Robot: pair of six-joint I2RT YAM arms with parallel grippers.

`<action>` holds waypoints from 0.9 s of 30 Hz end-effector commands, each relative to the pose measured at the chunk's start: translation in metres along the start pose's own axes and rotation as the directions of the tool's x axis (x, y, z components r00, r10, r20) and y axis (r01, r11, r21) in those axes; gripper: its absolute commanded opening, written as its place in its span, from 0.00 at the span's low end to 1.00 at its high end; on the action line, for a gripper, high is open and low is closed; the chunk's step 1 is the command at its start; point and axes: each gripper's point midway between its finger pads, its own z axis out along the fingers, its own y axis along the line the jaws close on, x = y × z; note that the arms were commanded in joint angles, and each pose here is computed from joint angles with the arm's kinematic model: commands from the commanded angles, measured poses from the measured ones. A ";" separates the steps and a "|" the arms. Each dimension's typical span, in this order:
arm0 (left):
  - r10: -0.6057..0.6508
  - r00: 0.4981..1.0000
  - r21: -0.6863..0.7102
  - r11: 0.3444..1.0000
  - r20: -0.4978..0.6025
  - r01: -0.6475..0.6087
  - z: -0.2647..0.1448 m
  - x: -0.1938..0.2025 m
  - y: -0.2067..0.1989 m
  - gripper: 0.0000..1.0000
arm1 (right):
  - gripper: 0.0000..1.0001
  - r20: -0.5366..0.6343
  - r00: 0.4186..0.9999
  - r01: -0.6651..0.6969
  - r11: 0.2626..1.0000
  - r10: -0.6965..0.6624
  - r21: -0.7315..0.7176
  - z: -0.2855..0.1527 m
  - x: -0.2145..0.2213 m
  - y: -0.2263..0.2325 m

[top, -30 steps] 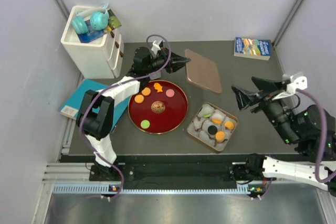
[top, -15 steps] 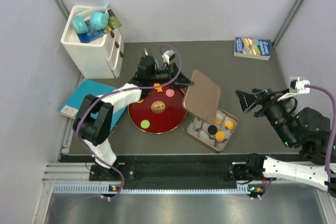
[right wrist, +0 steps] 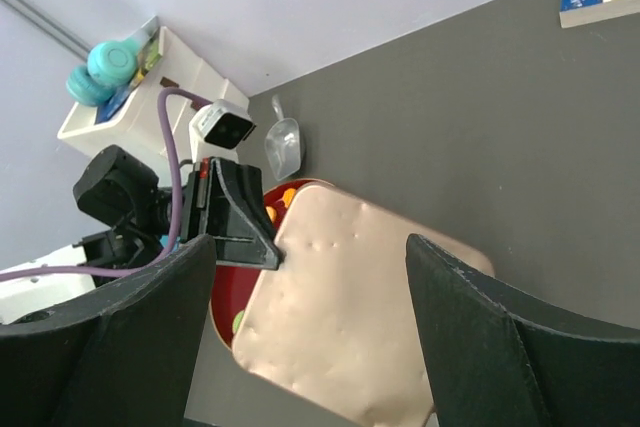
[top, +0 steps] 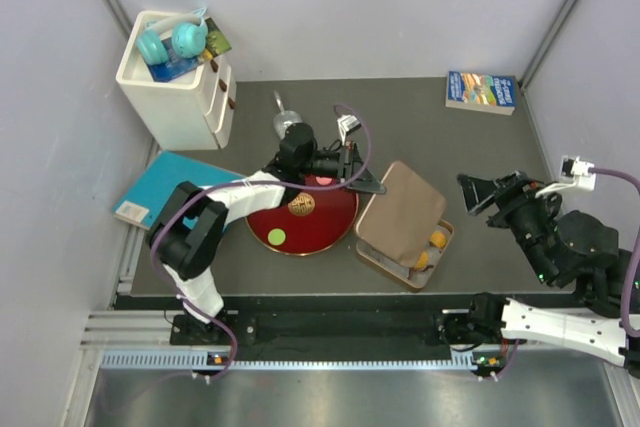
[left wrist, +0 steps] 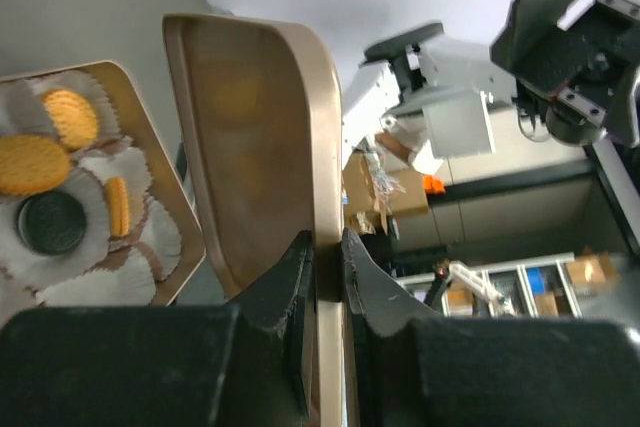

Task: Pack the cookies

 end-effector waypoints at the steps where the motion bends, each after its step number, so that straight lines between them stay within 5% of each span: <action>1: 0.076 0.997 0.164 0.984 -0.017 -0.072 0.013 0.004 -0.031 0.00 | 0.76 -0.001 1.000 -0.007 1.000 0.007 0.026 0.000 0.005 -0.007; 8: -0.014 0.996 0.280 0.959 -0.085 0.037 0.030 0.023 -0.037 0.00 | 0.76 -0.012 1.000 0.014 0.999 -0.014 0.047 0.005 0.015 -0.009; 27: -0.065 0.986 0.094 0.992 -0.153 0.080 0.040 0.017 0.043 0.00 | 0.76 -0.037 0.999 0.040 0.995 -0.037 0.087 0.006 0.034 -0.022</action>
